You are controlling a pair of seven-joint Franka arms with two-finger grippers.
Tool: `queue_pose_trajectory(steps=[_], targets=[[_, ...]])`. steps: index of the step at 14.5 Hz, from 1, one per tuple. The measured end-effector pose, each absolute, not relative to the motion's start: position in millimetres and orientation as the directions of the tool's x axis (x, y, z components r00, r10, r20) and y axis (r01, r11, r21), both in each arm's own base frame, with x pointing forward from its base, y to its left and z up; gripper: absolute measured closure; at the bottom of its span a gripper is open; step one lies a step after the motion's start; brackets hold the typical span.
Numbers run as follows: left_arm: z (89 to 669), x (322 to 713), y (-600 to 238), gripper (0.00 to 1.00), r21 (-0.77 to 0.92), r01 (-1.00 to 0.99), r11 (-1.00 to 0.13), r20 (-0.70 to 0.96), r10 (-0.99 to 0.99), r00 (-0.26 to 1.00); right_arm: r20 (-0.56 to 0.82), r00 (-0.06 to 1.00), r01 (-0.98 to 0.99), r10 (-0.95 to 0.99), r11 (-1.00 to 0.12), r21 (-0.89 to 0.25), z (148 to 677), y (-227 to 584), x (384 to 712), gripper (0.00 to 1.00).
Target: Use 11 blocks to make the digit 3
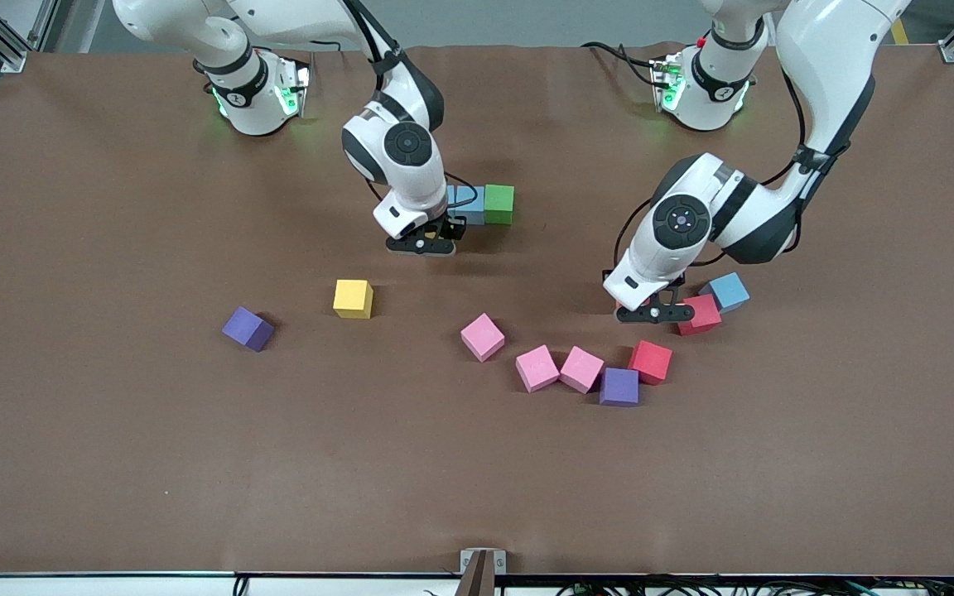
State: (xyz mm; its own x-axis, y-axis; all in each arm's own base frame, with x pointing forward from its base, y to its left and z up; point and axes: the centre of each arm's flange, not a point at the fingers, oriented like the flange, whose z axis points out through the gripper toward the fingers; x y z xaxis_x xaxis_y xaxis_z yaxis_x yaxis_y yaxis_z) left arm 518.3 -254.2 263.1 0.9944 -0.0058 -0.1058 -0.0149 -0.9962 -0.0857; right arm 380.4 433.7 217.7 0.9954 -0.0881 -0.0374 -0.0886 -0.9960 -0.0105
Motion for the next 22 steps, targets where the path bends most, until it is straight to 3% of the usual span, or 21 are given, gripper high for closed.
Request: queue_pose_trajectory(steps=[22], targets=[[266.1, 514.5, -263.4, 0.44, -0.078, -0.002, -0.997, -0.105, 0.006, 0.994, -0.042, 0.984, -0.176, -0.176, -0.984, 0.002, 214.3, 437.7, 369.8, 0.45]])
